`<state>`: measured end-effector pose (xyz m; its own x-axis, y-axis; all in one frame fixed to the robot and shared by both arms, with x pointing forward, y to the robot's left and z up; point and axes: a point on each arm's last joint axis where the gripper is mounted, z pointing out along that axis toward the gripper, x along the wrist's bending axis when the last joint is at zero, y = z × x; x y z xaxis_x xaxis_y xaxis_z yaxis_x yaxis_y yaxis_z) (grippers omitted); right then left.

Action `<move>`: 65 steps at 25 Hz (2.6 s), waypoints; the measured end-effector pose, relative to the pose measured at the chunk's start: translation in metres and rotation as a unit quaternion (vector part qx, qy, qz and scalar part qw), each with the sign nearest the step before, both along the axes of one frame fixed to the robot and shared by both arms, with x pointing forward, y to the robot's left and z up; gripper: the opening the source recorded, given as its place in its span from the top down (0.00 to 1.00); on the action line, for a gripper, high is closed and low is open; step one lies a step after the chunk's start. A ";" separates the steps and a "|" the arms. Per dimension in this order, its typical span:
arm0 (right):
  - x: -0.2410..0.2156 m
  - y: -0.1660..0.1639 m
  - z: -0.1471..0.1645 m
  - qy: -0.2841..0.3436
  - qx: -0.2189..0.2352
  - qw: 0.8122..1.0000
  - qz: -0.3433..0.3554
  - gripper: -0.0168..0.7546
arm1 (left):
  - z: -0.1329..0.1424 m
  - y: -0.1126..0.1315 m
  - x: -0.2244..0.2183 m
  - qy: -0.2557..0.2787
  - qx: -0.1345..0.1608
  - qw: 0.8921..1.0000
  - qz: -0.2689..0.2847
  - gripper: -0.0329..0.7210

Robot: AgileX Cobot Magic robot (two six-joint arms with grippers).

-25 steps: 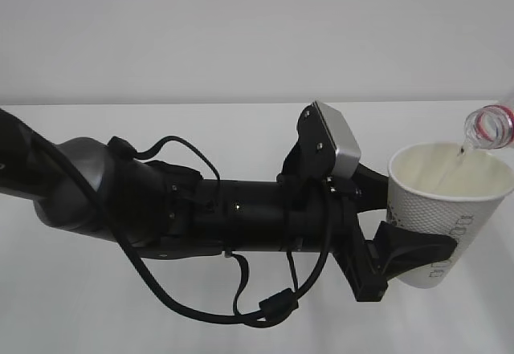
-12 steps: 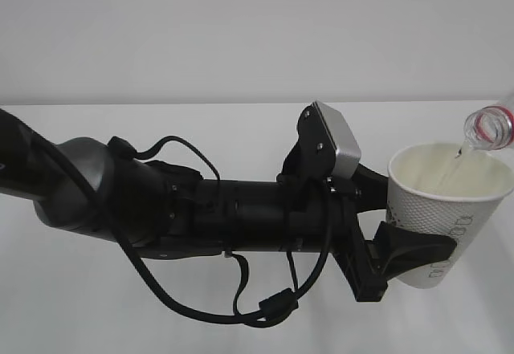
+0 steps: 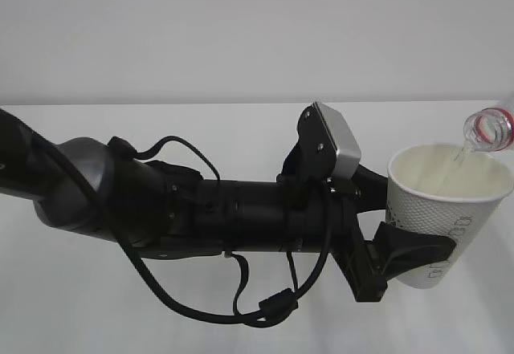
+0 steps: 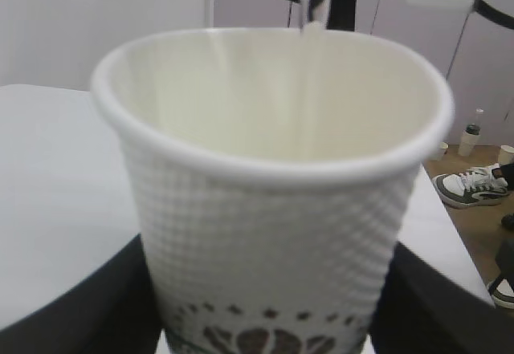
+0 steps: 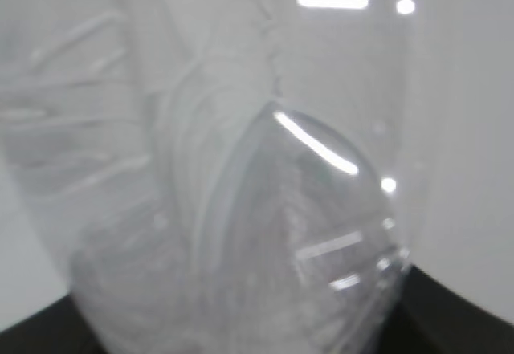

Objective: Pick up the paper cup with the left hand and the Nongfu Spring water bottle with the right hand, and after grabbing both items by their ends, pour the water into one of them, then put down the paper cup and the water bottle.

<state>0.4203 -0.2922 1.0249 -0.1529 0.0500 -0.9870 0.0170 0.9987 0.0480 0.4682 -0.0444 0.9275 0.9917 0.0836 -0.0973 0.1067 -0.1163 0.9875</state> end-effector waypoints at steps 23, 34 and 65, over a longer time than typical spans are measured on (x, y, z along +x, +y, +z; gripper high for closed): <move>0.000 0.000 0.000 -0.002 -0.007 1.000 -0.001 0.39 | 0.000 0.000 0.000 0.000 0.003 1.000 0.001 0.28; 0.000 0.000 0.001 -0.003 -0.007 1.000 -0.002 0.40 | -0.001 0.000 0.000 0.000 0.003 1.000 0.001 0.28; 0.003 -0.001 0.000 -0.007 -0.013 1.000 -0.004 0.40 | -0.001 0.000 0.000 0.001 0.005 1.000 0.002 0.28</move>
<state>0.4230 -0.2930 1.0247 -0.1380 0.0249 -0.9901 0.0239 0.9995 0.0218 0.4686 -0.0443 0.9260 0.9912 0.0892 -0.0975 0.1084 -0.1264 0.9860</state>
